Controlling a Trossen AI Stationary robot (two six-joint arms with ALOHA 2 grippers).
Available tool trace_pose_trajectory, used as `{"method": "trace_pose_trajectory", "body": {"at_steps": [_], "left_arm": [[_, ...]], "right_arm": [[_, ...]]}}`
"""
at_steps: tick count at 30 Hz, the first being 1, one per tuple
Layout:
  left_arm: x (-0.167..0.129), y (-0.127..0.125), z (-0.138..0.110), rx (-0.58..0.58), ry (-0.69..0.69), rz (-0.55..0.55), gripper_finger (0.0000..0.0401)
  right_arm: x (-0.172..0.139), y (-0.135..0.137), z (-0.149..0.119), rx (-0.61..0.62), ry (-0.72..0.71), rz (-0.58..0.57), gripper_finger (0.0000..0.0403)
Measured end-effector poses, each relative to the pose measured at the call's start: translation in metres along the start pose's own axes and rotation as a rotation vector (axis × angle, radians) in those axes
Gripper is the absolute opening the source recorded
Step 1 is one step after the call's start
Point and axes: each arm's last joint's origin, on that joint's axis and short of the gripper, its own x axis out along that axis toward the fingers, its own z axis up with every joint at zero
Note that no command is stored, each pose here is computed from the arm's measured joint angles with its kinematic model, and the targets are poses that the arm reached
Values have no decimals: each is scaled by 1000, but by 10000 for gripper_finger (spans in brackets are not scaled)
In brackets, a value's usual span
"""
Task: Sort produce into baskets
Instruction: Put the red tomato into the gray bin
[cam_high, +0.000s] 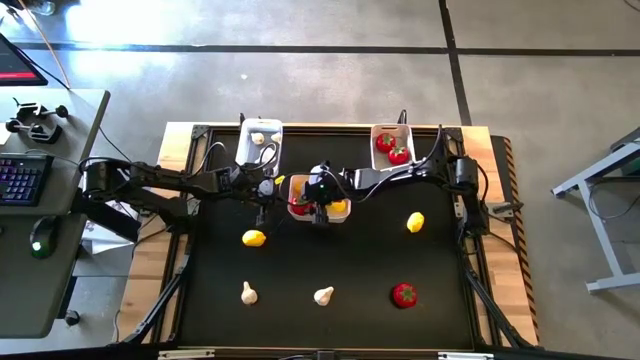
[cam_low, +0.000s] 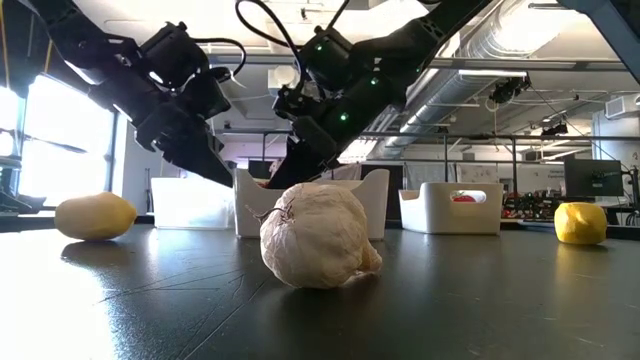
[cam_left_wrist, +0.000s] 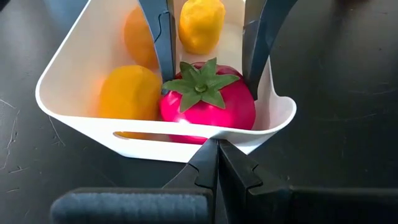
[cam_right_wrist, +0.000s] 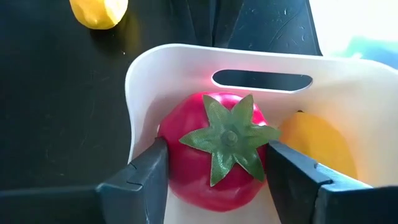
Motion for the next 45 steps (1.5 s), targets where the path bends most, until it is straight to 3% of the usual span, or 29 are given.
{"method": "trace_pose_trajectory", "body": {"at_steps": [18, 28, 34, 37, 45], "left_arm": [[0, 0, 1, 1, -12, 4, 0], [0, 0, 1, 1, -13, 2, 0], [0, 0, 1, 1, -13, 2, 0], [0, 0, 2, 2, -16, 2, 0], [0, 0, 2, 2, -18, 3, 0]], "right_arm": [[-27, -1, 15, 5, -32, -46, 198], [-82, -2, 33, 26, -35, -111, 197], [-136, -7, 38, 38, 6, -291, 197], [-159, -23, 32, 106, 61, -404, 197], [-179, -73, -22, 300, 236, -564, 197]]}}
